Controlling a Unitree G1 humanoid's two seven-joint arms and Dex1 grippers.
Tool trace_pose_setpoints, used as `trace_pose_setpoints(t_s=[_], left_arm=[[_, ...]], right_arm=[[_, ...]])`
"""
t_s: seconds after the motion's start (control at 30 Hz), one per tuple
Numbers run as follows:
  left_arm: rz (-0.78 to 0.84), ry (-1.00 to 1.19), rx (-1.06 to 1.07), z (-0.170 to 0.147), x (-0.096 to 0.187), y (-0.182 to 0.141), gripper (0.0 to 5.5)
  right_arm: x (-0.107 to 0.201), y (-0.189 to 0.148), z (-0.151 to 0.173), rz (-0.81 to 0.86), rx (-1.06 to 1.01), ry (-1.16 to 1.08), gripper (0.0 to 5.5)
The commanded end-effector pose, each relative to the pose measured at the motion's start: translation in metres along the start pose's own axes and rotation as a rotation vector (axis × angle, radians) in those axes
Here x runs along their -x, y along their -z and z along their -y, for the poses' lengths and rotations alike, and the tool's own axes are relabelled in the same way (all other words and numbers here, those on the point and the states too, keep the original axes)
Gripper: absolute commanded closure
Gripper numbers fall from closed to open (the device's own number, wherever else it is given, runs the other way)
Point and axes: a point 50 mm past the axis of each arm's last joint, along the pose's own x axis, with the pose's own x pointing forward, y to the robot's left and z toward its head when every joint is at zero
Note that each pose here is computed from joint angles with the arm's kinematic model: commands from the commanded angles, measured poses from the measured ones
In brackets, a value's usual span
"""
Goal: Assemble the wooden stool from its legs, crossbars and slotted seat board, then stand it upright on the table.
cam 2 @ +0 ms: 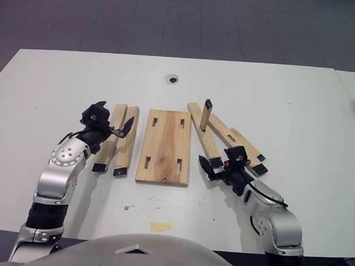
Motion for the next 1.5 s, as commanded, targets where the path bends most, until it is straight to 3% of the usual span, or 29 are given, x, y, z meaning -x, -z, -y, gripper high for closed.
trace_pose_setpoints(t_s=[0.03, 0.33, 0.63, 0.9, 1.2, 1.33, 1.5], left_arm=[[-0.008, -0.005, 0.004, 0.004, 0.001, 0.003, 0.10], [-0.033, -0.021, 0.020, 0.005, 0.004, 0.009, 0.10], [-0.041, -0.031, 0.013, 0.008, 0.004, 0.011, 0.10], [-0.007, -0.051, 0.029, -0.002, 0.000, 0.001, 0.10], [0.172, -0.041, 0.464, -0.026, -0.017, -0.043, 0.10], [0.233, 0.171, 0.693, -0.024, -0.021, -0.075, 0.10], [0.298, 0.521, 0.911, -0.011, -0.013, -0.109, 0.10]], right_arm=[[-0.009, -0.007, -0.002, -0.007, 0.053, 0.009, 0.75], [-0.017, 0.008, 0.007, -0.125, 0.138, 0.083, 2.19], [-0.020, 0.008, 0.010, -0.131, 0.168, 0.067, 3.43], [-0.025, 0.003, 0.008, -0.069, 0.188, 0.072, 3.45], [-0.030, -0.054, 0.009, 0.417, 0.166, 0.178, 3.45], [-0.025, -0.070, 0.001, 0.580, 0.238, 0.106, 3.45], [-0.025, -0.075, -0.012, 0.642, 0.335, -0.017, 3.45]])
